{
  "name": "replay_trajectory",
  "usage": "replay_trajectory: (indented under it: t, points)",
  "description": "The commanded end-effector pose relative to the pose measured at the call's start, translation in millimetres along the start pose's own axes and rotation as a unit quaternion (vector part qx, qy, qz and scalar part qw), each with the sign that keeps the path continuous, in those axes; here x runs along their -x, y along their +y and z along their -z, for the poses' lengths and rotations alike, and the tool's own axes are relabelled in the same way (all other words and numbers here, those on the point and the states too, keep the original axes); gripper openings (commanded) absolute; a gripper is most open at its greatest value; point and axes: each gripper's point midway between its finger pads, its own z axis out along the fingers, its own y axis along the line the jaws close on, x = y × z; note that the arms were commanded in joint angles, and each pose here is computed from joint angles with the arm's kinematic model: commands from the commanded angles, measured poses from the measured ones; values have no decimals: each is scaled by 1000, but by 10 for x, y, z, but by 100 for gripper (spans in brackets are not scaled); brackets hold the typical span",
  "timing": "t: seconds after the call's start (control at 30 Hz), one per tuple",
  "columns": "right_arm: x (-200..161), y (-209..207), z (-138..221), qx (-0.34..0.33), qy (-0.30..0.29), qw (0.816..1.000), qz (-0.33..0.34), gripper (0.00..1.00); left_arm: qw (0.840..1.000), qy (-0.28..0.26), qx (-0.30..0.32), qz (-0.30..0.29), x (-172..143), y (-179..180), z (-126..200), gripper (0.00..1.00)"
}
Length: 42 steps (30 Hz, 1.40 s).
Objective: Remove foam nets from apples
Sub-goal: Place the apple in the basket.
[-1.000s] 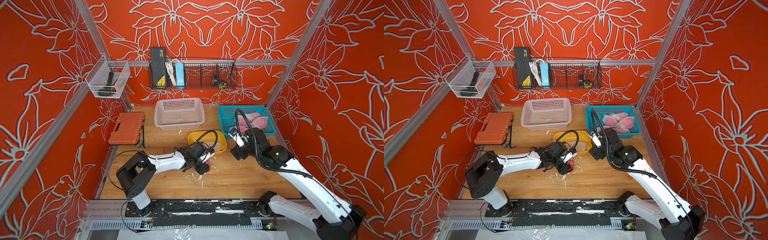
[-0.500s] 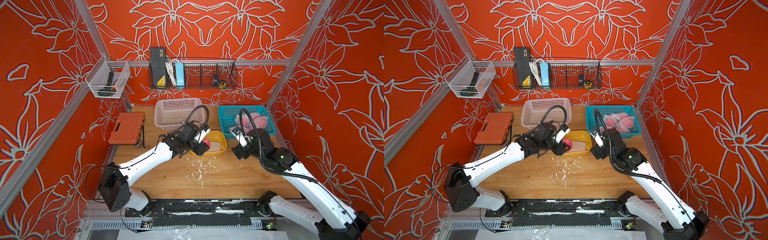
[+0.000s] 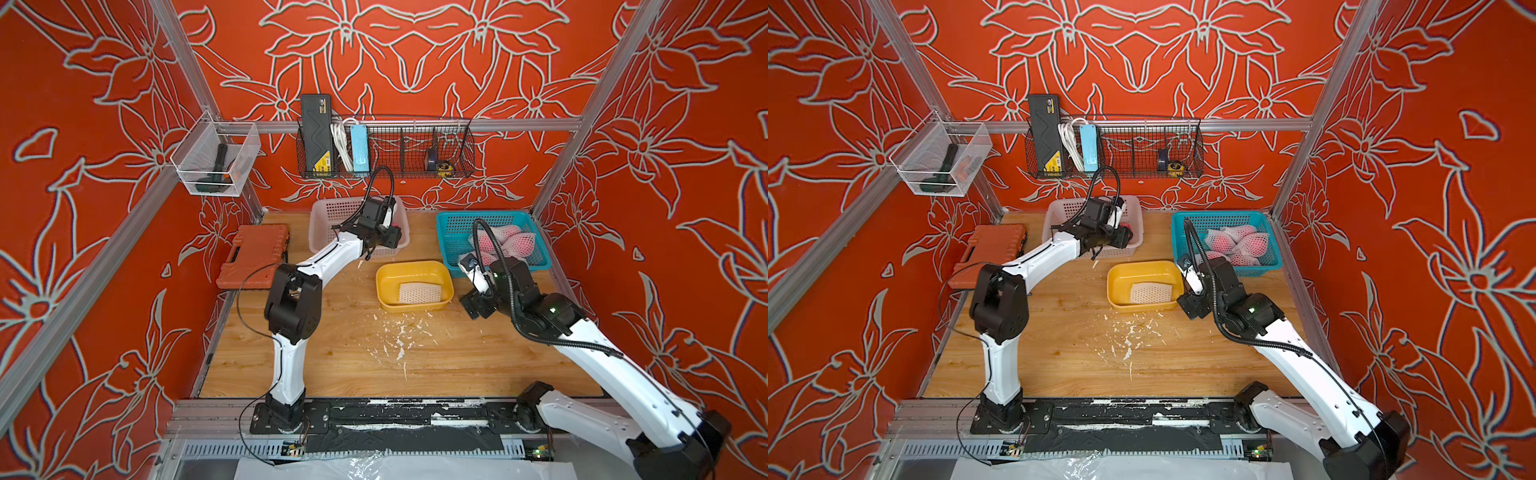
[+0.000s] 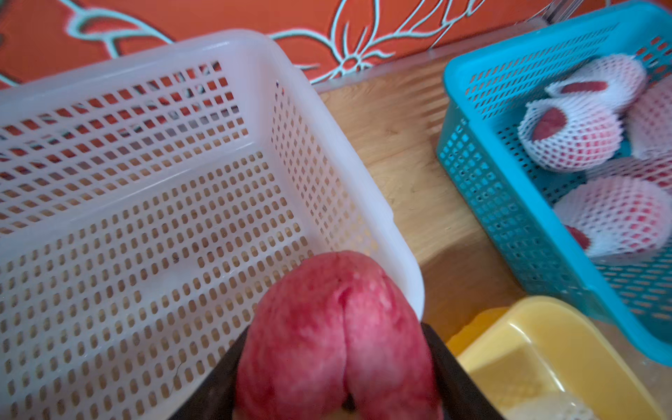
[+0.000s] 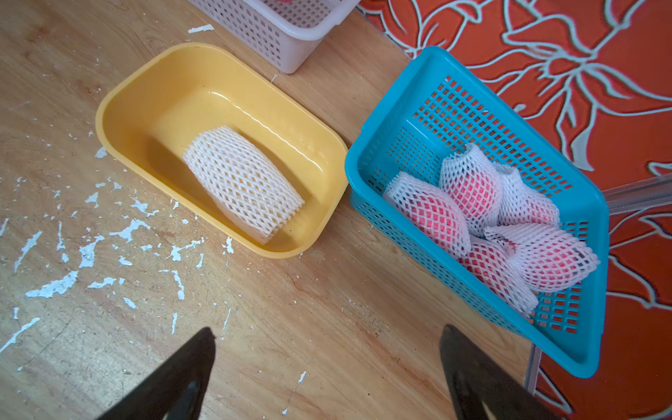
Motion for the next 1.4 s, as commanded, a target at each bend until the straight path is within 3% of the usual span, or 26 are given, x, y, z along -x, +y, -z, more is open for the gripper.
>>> replay_trajectory:
  t: [0.0, 0.33, 0.6, 0.73, 1.0, 1.37]
  points:
    - [106, -112, -81, -20, 2, 1000, 8, 97, 1000, -5, 21, -4, 150, 182, -134, 42]
    - [430, -336, -373, -20, -6, 1000, -7, 97, 999, 32, 33, 14, -157, 548, -475, 44]
    - [421, -733, -674, -58, 32, 996, -58, 97, 996, 81, 21, 34, -591, 600, -419, 44]
    - [373, -982, -796, -77, 52, 991, -92, 97, 996, 80, 25, 40, -613, 660, -307, 44]
    - [287, -1440, -1058, -130, 97, 982, -97, 97, 996, 81, 13, 45, -451, 663, -321, 48]
    - [0, -1796, -1310, -139, 179, 970, -89, 95, 993, 103, -10, 53, -543, 604, -475, 62]
